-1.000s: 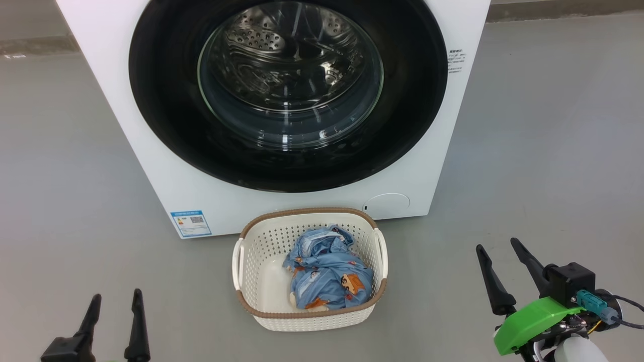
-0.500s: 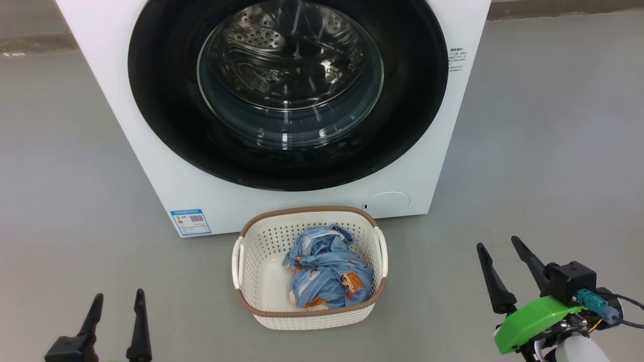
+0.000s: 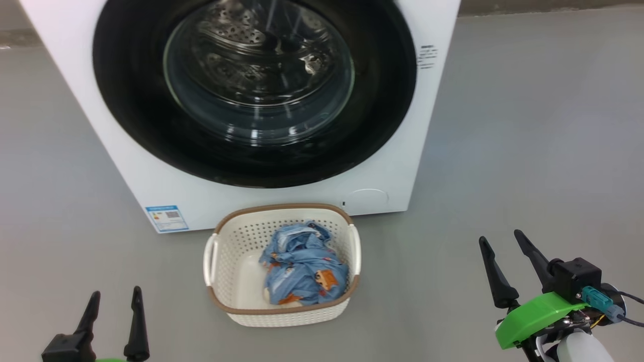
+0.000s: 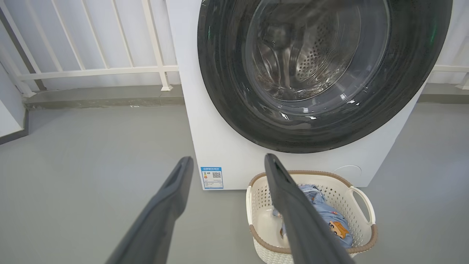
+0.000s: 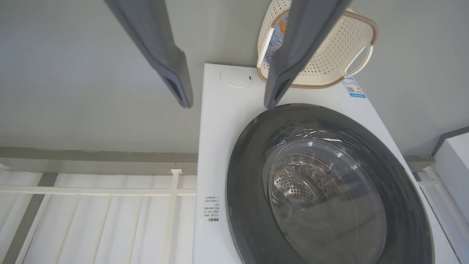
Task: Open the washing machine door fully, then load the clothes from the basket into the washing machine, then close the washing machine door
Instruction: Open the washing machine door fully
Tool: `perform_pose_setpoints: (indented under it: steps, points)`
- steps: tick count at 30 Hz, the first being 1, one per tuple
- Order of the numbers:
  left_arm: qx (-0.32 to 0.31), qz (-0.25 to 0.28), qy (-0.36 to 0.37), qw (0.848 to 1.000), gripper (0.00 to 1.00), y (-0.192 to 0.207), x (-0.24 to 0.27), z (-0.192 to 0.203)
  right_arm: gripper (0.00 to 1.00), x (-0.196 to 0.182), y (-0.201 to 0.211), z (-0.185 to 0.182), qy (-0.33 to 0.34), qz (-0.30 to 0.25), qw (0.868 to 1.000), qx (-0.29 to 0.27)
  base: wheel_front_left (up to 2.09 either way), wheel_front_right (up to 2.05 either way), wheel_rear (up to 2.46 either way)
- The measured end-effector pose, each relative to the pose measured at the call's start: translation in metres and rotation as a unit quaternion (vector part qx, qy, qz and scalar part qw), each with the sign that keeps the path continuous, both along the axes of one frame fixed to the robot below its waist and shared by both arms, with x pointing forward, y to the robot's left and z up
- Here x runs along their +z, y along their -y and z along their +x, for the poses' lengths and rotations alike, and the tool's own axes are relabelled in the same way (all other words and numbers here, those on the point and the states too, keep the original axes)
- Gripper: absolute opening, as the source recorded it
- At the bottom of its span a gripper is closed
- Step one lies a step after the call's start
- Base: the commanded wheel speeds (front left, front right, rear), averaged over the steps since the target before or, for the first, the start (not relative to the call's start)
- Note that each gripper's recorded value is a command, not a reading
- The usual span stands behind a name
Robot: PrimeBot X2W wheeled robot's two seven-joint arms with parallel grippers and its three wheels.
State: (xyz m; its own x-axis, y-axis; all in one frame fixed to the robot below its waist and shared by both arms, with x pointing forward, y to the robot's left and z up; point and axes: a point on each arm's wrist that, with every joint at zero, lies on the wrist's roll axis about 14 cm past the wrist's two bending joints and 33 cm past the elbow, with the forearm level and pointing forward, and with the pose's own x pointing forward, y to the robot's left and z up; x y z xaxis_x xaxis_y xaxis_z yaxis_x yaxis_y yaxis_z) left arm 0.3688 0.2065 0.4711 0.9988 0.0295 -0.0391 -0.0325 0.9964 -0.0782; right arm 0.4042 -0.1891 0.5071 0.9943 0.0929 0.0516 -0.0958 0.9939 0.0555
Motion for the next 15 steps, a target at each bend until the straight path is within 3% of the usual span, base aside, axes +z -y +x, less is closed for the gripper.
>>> perform_pose_setpoints:
  steps: [8, 15]
  points:
    - [0.005, -0.002, 0.016, 1.000, 1.00, -0.002, 0.010, 0.007, 1.00, 0.000, 0.002, 0.002, 0.001, -0.002, 1.000, -0.004, 1.13, 1.13, -2.26]
    - [0.002, -0.010, 0.016, 1.000, 1.00, 0.002, 0.009, 0.006, 1.00, 0.001, 0.003, 0.003, 0.002, -0.003, 1.000, -0.003, 0.59, 0.59, -1.19]
